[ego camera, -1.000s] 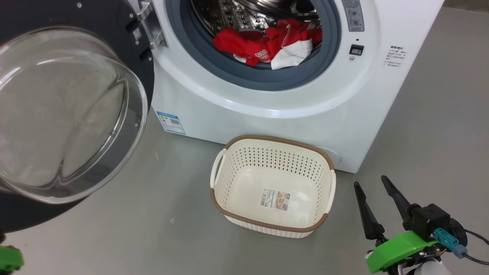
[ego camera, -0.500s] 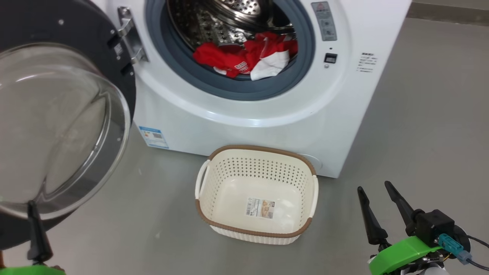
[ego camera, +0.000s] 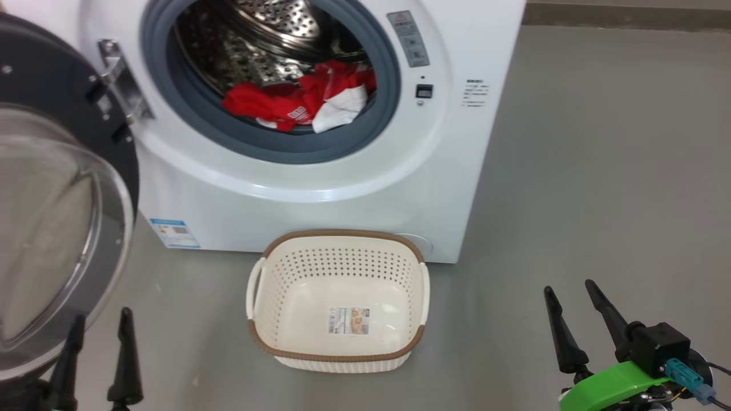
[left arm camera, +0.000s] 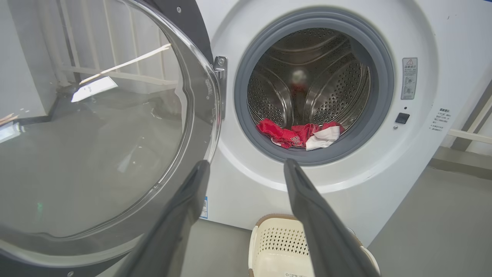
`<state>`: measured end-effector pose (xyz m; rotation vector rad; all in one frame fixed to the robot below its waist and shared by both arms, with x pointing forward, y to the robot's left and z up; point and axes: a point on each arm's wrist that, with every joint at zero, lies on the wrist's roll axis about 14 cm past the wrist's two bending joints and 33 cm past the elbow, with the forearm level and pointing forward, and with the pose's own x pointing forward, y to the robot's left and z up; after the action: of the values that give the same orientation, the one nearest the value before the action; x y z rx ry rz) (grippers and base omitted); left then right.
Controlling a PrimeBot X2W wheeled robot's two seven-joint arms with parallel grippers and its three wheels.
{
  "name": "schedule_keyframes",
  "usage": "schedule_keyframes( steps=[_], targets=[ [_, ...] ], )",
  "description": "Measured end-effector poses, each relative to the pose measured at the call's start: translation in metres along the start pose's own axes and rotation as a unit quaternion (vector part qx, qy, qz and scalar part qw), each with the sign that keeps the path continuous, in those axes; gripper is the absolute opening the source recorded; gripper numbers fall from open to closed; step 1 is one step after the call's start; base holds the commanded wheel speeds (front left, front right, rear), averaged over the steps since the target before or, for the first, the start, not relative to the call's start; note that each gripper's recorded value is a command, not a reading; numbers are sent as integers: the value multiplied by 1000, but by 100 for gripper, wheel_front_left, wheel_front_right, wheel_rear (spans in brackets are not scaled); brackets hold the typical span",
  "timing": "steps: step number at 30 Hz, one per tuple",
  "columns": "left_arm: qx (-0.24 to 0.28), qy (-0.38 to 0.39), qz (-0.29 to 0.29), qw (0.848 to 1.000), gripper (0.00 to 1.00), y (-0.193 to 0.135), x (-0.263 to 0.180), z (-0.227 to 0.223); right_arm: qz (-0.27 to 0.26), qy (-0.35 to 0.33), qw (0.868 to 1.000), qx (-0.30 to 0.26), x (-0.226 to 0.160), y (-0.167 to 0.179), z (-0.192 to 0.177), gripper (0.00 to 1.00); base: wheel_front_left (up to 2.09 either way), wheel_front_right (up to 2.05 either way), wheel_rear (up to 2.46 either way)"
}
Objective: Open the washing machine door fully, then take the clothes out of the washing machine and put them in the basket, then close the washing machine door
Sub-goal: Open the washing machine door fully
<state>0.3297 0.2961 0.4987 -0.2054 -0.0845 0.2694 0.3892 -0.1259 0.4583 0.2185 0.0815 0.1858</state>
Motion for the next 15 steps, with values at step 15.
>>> schedule_keyframes(
  steps=[15],
  targets=[
    [-8, 20, -107, 994, 100, -69, 9, -15, -70, -23, 997, 1, -23, -44, 14, 100, 0, 0, 0]
  ],
)
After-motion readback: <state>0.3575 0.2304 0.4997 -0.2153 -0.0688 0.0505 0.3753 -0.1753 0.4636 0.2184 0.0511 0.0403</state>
